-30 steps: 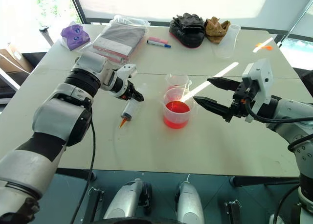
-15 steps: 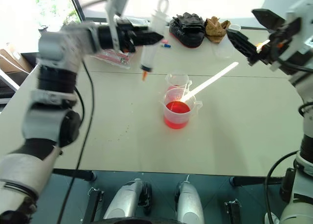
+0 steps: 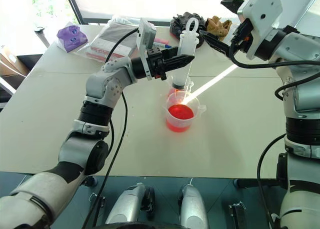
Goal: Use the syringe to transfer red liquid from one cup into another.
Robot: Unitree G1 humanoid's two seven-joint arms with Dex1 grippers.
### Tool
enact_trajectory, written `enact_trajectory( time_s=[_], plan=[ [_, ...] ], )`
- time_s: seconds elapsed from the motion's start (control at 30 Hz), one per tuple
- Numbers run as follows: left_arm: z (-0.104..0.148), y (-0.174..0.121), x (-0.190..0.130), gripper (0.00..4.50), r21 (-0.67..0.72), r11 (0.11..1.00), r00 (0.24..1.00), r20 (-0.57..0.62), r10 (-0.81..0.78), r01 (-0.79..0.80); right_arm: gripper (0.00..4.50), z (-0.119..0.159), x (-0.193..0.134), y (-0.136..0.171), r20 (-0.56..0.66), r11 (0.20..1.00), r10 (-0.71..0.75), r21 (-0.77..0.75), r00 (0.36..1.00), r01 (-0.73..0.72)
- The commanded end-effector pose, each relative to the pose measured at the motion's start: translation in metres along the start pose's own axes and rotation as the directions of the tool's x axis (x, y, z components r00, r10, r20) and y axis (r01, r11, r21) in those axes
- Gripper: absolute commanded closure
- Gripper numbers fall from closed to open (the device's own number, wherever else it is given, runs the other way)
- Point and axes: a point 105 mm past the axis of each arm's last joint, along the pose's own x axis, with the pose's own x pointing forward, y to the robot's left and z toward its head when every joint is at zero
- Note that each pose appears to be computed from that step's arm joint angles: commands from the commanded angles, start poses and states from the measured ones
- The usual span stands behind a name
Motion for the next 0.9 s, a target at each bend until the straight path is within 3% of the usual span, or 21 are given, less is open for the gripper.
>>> enact_trajectory(
  time_s=[0.03, 0.27, 0.6, 0.9],
  plan=[
    [0.012, -0.014, 0.005, 2.9, 0.033, 0.998, 0.998, 0.035, -0.051, 0.049, 0.56, 0.019, -0.004, -0.002, 0.037, 0.999, 0.011, -0.047, 0.999, -0.009],
    [0.017, -0.023, 0.004, 2.9, 0.044, 0.997, 0.996, 0.05, -0.069, 0.067, 0.56, 0.024, -0.006, -0.005, 0.042, 0.998, -0.003, -0.06, 0.999, 0.006],
    [0.027, -0.002, 0.003, 2.9, 0.091, 0.996, 0.998, 0.064, 0.02, -0.026, 0.56, 0.022, -0.007, -0.009, 0.048, 0.997, -0.031, -0.062, 0.998, 0.034],
    [0.055, -0.011, 0.007, 2.9, 0.138, 0.99, 0.991, 0.133, -0.017, -0.002, 0.56, 0.033, -0.012, -0.023, 0.071, 0.991, -0.072, -0.105, 0.995, 0.079]
  ],
)
